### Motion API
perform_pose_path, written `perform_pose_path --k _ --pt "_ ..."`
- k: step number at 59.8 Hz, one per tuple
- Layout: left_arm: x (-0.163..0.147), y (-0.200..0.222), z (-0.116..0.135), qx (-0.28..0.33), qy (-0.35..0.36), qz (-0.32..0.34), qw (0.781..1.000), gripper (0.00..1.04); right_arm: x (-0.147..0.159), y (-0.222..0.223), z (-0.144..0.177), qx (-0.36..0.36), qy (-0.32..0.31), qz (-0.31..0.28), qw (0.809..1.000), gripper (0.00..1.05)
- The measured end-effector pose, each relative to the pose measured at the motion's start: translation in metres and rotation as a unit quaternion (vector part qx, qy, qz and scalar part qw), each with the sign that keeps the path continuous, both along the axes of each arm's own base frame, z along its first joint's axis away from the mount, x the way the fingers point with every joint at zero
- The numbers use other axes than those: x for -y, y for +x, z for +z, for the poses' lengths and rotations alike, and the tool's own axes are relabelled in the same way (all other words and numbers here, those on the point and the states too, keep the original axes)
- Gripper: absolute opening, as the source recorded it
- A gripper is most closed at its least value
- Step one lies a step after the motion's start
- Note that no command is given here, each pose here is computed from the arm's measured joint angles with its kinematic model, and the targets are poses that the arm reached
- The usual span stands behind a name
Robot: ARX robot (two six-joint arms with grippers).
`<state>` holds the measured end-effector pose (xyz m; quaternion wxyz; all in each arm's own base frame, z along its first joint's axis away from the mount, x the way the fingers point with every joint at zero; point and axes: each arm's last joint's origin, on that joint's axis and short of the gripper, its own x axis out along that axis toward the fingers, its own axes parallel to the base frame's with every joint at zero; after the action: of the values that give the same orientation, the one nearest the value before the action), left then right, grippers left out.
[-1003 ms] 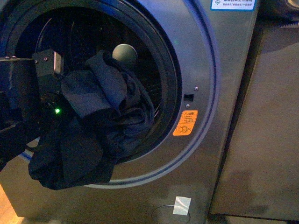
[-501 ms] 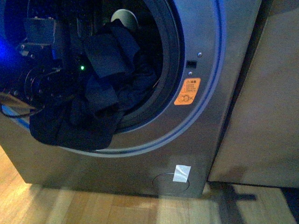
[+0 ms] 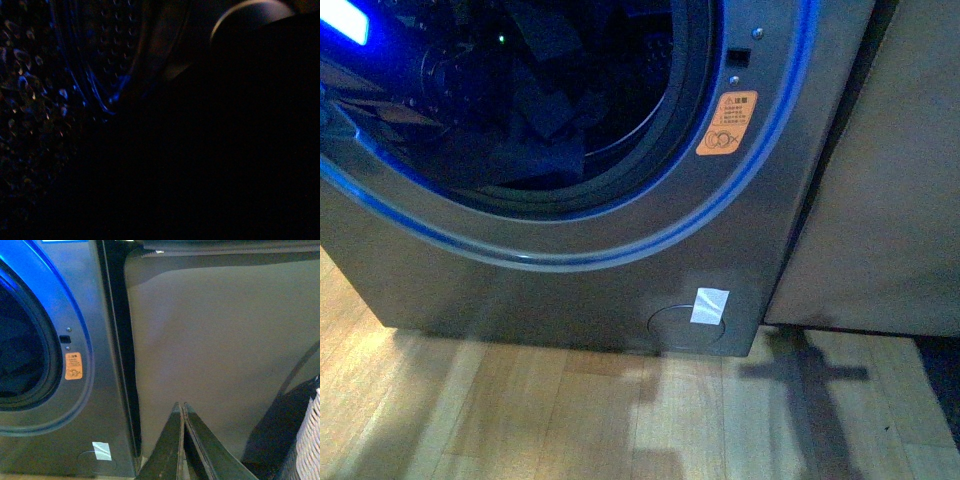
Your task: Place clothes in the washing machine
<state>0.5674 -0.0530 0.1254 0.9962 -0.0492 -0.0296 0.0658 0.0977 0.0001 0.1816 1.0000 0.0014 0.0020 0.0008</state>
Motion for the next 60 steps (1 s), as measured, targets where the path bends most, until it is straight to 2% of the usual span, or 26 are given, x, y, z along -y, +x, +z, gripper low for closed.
perform_pose_path --k 10,20,24,35,39,47,52,54,60 --pt "0.000 0.006 0.010 0.031 0.002 0.027 0.999 0.13 0.000 0.000 -0.004 0.000 0.000 0.000 1.000 0.02" --pt "0.005 0.010 -0.001 -0.044 0.025 0.008 0.999 0.13 0.000 0.000 -0.012 0.003 0.000 0.000 1.000 0.02" --pt "0.007 0.009 -0.014 -0.101 0.032 -0.014 0.994 0.13 0.000 0.000 -0.017 0.000 0.000 0.000 1.000 0.02" --pt "0.017 -0.003 -0.050 -0.192 0.049 -0.047 0.979 0.43 0.000 0.000 -0.017 0.001 0.000 0.000 1.000 0.02" --pt "0.019 -0.005 -0.052 -0.200 0.052 -0.050 0.977 0.52 0.000 0.000 -0.017 0.001 0.000 0.000 1.000 0.02" --pt "0.018 -0.019 -0.045 -0.203 0.047 -0.061 0.976 0.83 0.000 0.000 -0.017 0.001 0.000 0.000 1.000 0.02" --pt "0.016 -0.027 -0.043 -0.200 0.042 -0.070 0.976 0.95 0.000 0.000 -0.017 0.001 0.000 0.000 1.000 0.02" --pt "0.016 -0.031 -0.041 -0.199 0.039 -0.075 0.976 0.99 0.000 0.000 -0.017 0.001 0.000 0.000 1.000 0.02" --pt "0.015 -0.046 -0.036 -0.207 0.033 -0.090 0.974 0.98 0.000 0.000 -0.017 0.001 0.000 0.000 1.000 0.02"
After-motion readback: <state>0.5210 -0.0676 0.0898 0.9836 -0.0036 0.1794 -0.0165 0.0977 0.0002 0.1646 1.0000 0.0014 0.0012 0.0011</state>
